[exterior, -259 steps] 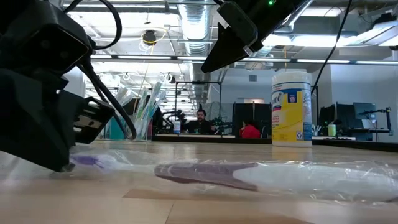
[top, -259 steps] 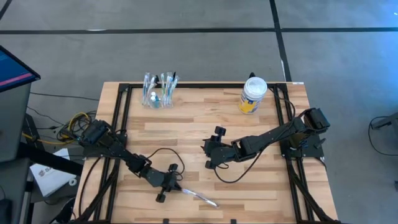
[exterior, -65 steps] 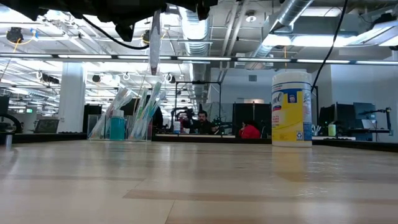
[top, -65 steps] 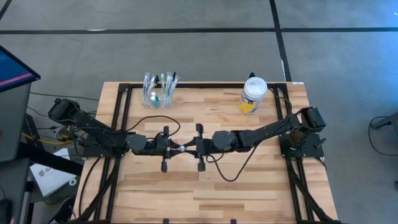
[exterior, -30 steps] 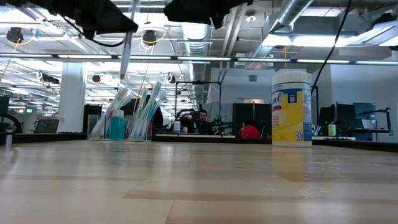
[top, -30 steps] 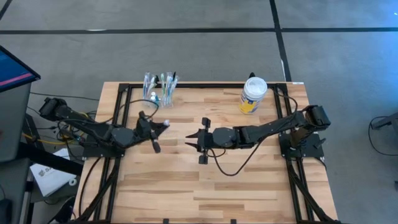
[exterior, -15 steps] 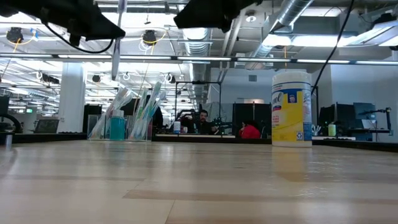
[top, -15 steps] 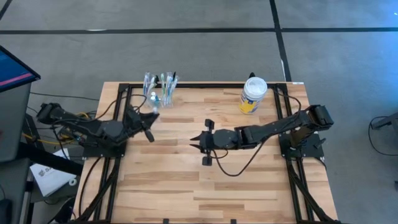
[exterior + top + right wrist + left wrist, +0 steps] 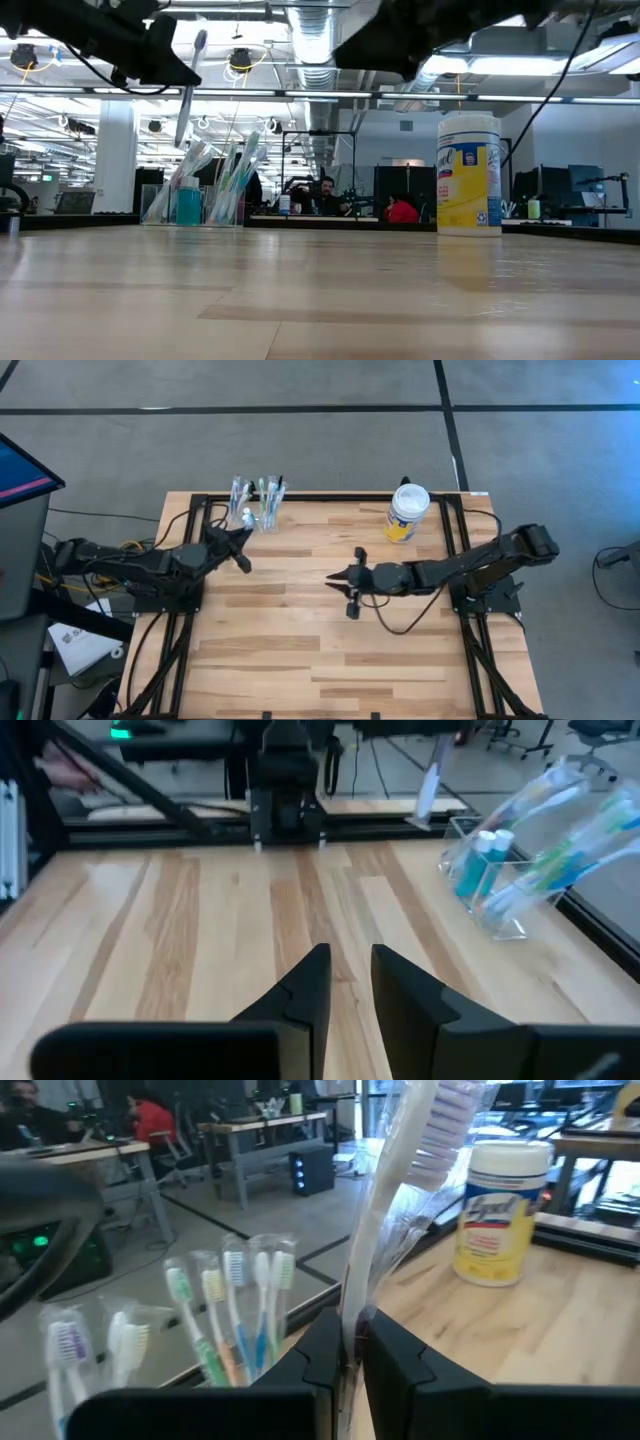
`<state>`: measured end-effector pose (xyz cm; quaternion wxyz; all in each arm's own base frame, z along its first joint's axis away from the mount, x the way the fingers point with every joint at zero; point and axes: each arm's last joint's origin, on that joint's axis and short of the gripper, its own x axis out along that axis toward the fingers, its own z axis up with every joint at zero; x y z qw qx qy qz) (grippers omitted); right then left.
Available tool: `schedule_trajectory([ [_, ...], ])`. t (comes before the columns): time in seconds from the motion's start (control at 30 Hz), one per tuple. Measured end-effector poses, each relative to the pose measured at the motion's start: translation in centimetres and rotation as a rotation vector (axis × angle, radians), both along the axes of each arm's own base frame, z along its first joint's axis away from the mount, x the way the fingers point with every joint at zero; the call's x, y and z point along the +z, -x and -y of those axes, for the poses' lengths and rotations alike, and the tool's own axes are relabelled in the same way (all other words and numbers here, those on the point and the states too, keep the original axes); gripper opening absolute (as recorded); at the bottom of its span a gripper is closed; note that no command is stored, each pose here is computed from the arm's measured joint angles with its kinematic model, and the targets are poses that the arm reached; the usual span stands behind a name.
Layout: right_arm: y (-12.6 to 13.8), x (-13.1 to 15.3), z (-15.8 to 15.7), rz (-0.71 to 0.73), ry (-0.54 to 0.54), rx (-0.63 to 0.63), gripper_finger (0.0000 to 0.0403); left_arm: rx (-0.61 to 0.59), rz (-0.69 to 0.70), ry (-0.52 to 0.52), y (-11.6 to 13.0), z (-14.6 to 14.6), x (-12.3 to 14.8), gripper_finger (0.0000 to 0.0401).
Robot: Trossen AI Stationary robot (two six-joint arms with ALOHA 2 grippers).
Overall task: Pick & Place toothbrushing station
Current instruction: Put the purple toothbrush into the transparent organizer
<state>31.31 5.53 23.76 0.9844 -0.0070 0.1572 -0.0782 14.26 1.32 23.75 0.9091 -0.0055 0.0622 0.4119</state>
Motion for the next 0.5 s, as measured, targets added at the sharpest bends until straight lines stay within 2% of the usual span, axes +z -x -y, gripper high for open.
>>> schedule_trajectory([
  [0.2,2.3,-0.6,0.2,0.016,-0.019,-0.017,0.0067,0.081,-0.040,0.000,0.2,-1.2,-0.3,0.0015],
  [0.5,2.6,-0.7,0.4,0.033,-0.017,-0.041,0.0067,0.150,-0.067,0.032,0.6,-3.3,-0.7,0.0015],
])
